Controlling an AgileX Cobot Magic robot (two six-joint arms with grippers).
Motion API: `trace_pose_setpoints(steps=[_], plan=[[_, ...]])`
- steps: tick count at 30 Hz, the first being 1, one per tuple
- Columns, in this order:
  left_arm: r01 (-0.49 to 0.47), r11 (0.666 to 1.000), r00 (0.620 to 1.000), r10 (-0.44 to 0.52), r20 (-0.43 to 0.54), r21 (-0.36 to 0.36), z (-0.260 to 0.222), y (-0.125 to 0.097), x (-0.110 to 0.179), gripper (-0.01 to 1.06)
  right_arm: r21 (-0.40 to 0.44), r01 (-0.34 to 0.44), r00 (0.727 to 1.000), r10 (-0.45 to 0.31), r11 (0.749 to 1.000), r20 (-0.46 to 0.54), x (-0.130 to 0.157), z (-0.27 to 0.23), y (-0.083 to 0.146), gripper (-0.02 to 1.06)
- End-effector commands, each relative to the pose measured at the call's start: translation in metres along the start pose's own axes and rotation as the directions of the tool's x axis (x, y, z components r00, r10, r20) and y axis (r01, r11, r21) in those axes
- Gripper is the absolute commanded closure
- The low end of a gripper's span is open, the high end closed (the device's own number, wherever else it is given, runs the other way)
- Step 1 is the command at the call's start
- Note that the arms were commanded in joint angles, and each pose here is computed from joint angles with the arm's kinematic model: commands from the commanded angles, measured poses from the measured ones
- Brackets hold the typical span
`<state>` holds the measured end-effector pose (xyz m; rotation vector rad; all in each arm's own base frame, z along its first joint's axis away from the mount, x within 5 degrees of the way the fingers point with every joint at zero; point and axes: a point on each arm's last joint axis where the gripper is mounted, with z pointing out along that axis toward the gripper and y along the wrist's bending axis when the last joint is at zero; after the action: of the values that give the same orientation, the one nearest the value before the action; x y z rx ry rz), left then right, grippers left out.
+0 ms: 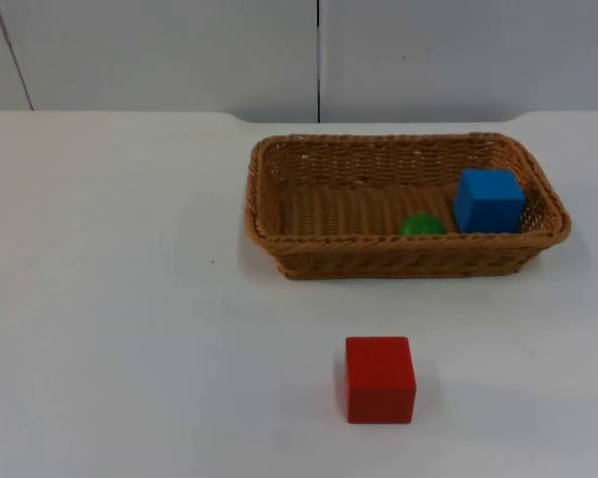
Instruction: Place all geometric objects except the red cube into the basket.
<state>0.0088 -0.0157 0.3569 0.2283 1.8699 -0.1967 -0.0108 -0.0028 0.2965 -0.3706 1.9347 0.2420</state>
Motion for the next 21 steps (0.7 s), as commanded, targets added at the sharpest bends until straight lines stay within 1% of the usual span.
trace_pose_setpoints(steps=[1, 2, 3, 5, 7, 8, 11, 14, 15, 16, 17, 20, 21], plan=[[-0.01, 1.0, 1.0, 0.01, -0.013, -0.009, -0.003, 0.0, 0.005, 0.0, -0.028, 0.061, 0.994, -0.063, 0.998, -0.094, 0.013, 0.007, 0.002, -0.01], [-0.01, 1.0, 1.0, 0.01, -0.013, -0.009, -0.003, 0.0, 0.005, 0.0, -0.028, 0.061, 0.994, -0.063, 0.998, -0.094, 0.013, 0.007, 0.002, -0.01], [-0.011, 1.0, 1.0, 0.011, -0.009, -0.009, -0.004, 0.0, 0.008, 0.0, -0.05, 0.075, 0.994, -0.079, 0.996, -0.074, 0.013, 0.008, 0.004, -0.01], [-0.01, 1.0, 1.0, 0.01, -0.004, -0.011, -0.003, 0.0, 0.02, 0.0, -0.077, 0.104, 0.991, -0.11, 0.992, -0.075, 0.013, 0.009, 0.006, -0.01], [-0.008, 1.0, 1.0, 0.008, -0.016, -0.01, 0.0, 0.0, 0.038, 0.0, -0.077, 0.104, 0.991, -0.11, 0.992, -0.075, 0.013, 0.009, 0.006, -0.01], [-0.008, 1.0, 1.0, 0.008, -0.016, -0.01, 0.0, 0.0, 0.038, 0.0, -0.077, 0.104, 0.991, -0.11, 0.992, -0.075, 0.013, 0.009, 0.006, -0.01], [-0.007, 1.0, 1.0, 0.007, 0.006, -0.013, -0.001, -0.001, 0.058, 0.0, -0.077, 0.104, 0.991, -0.11, 0.992, -0.075, 0.013, 0.009, 0.006, -0.01], [-0.003, 0.999, 0.999, 0.001, -0.05, -0.041, 0.002, 0.002, 0.066, 0.0, -0.077, 0.104, 0.991, -0.11, 0.992, -0.075, 0.013, 0.009, 0.006, -0.01], [-0.003, 0.999, 0.999, 0.001, -0.05, -0.041, 0.002, 0.002, 0.066, 0.0, -0.077, 0.104, 0.991, -0.11, 0.992, -0.075, 0.013, 0.009, 0.006, -0.01], [0.011, 0.998, 0.996, -0.016, -0.082, -0.057, 0.005, 0.004, 0.07, 0.0, -0.077, 0.102, 0.991, -0.107, 0.992, -0.076, 0.013, 0.009, 0.006, -0.01], [0.027, 0.997, 0.995, -0.034, -0.092, -0.077, 0.005, 0.006, 0.071, 0.0, -0.073, 0.098, 0.992, -0.103, 0.993, -0.077, 0.013, 0.009, 0.006, -0.01], [0.074, 0.987, 0.992, -0.088, -0.094, -0.143, 0.004, 0.011, 0.073, 0.0, -0.071, 0.097, 0.992, -0.102, 0.993, -0.077, 0.013, 0.009, 0.005, -0.01], [0.071, 0.984, 0.991, -0.088, -0.104, -0.161, 0.004, 0.013, 0.074, 0.0, -0.071, 0.097, 0.992, -0.102, 0.993, -0.077, 0.013, 0.009, 0.005, -0.01]])
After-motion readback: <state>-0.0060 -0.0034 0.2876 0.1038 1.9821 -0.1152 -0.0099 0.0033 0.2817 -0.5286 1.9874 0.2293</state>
